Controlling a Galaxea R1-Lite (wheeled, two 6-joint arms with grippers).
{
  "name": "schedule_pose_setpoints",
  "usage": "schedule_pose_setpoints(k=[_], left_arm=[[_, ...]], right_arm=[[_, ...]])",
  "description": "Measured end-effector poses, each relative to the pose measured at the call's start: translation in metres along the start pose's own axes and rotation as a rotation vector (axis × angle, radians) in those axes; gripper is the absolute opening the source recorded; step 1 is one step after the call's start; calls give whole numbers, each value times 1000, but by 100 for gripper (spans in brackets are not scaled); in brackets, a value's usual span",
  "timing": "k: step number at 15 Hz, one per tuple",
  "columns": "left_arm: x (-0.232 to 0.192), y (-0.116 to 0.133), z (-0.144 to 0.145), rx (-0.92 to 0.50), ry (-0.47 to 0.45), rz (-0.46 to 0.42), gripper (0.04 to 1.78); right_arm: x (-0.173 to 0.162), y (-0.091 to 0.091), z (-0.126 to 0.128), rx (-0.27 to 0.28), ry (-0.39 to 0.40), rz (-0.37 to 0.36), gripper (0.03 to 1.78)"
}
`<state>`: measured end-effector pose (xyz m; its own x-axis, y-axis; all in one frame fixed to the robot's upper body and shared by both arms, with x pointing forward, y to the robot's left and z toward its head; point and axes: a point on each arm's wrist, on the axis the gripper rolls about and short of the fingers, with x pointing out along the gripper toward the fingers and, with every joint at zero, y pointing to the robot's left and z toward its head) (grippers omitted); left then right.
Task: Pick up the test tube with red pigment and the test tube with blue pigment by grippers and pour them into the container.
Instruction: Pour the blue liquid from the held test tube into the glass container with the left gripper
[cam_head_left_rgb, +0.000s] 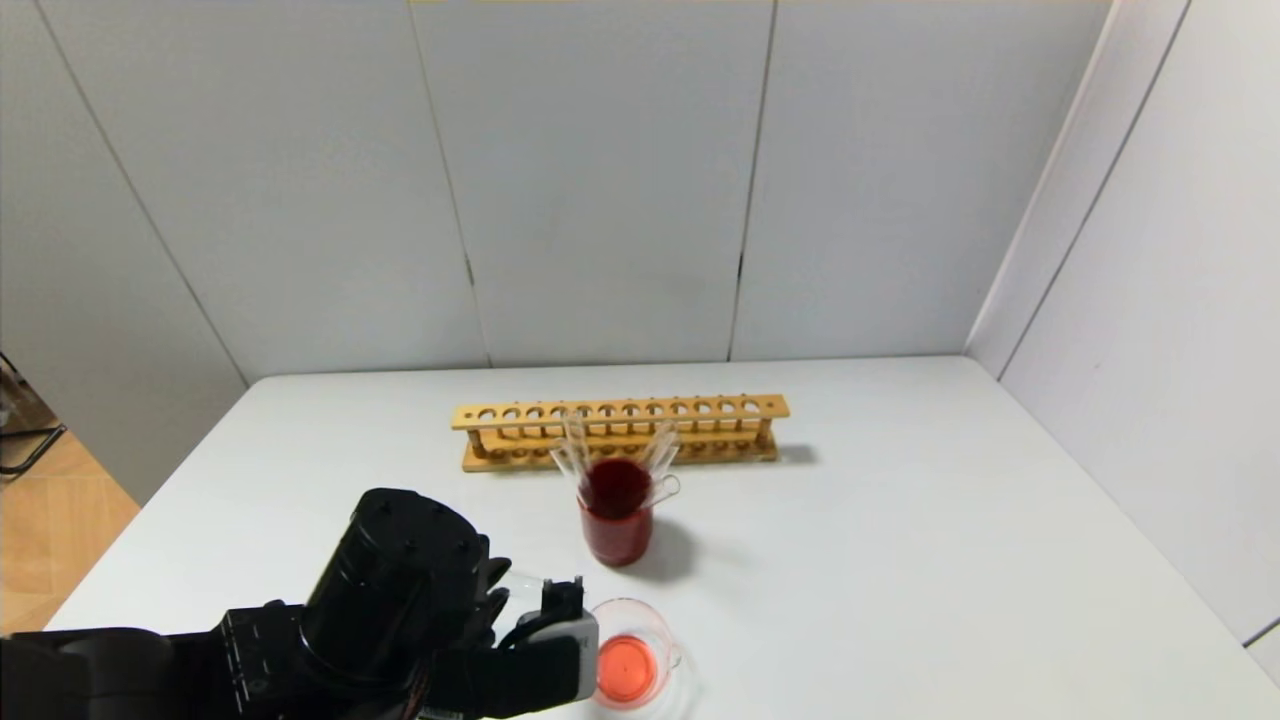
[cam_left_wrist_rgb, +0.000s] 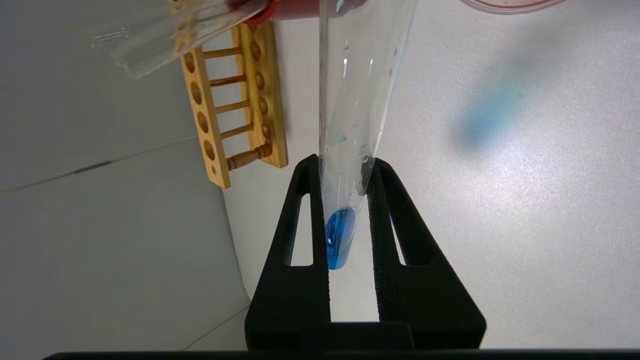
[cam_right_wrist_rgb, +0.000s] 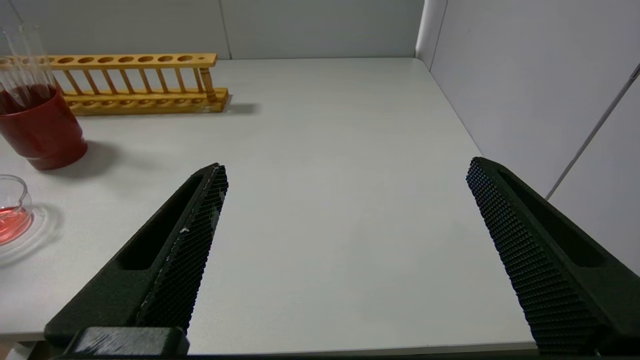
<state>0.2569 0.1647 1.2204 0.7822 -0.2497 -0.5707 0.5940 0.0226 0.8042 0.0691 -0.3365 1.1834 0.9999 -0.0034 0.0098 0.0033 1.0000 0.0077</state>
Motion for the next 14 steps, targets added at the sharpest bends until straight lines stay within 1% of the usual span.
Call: schedule_pose_setpoints(k=[2,4,6,9,14], left_arm=[[4,-3,0,36,12,-18,30],[7,-3,-1,115,31,-20,30],[11,-2,-4,169,80,-9,30],[17,-2,-2,185,115,-8,30],[28,0,4,183,122,-6,30]], right_arm=[[0,0,0,0,0,0,174],[0,0,0,0,0,0,174],[0,0,0,0,0,0,174],[0,0,0,0,0,0,174],[0,0,0,0,0,0,174]])
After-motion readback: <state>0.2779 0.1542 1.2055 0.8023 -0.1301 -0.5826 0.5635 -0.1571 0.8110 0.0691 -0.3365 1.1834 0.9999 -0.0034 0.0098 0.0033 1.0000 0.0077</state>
